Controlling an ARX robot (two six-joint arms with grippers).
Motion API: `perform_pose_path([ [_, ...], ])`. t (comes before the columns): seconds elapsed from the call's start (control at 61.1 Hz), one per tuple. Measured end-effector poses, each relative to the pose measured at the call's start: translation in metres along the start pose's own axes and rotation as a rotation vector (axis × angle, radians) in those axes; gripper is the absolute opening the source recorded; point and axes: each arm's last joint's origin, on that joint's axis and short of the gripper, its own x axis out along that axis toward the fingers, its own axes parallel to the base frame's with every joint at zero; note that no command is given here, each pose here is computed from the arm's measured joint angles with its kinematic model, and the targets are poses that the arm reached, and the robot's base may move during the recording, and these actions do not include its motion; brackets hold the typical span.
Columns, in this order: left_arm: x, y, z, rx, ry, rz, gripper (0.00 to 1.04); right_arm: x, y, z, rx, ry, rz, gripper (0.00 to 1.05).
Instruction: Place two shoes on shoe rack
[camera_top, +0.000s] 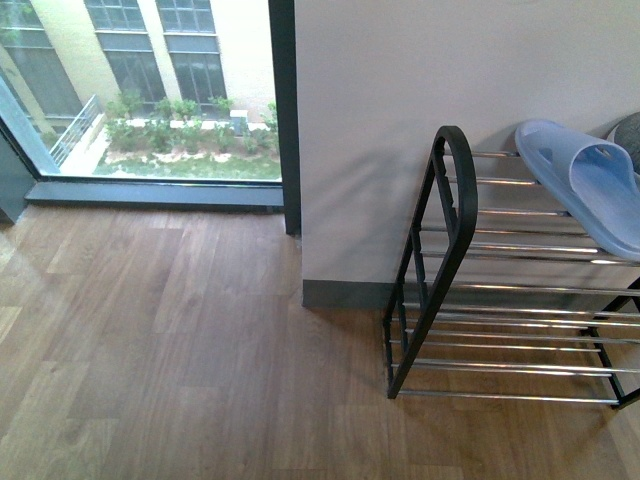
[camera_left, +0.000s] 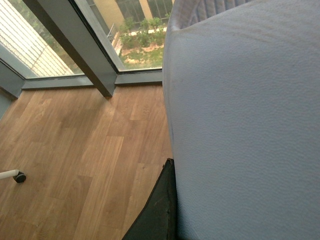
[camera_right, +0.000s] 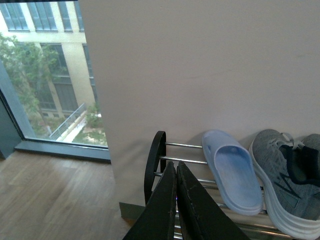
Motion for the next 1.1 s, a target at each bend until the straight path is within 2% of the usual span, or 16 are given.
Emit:
perform_pose_path([
  [0.393,0.0,0.0,0.0,0.0,0.0,0.0,0.02,-0.013,0.0,-0.005,0.0,0.034,-0.003,0.02],
  [0.752,0.0,0.0,0.0,0.0,0.0,0.0,0.02,-0.017,0.0,-0.003,0.0,0.005,-0.003,0.02],
  [1.096,0.0,0.0,0.0,0.0,0.0,0.001,0.02,-0.017,0.0,-0.003,0.0,0.004,-0.001,0.57],
])
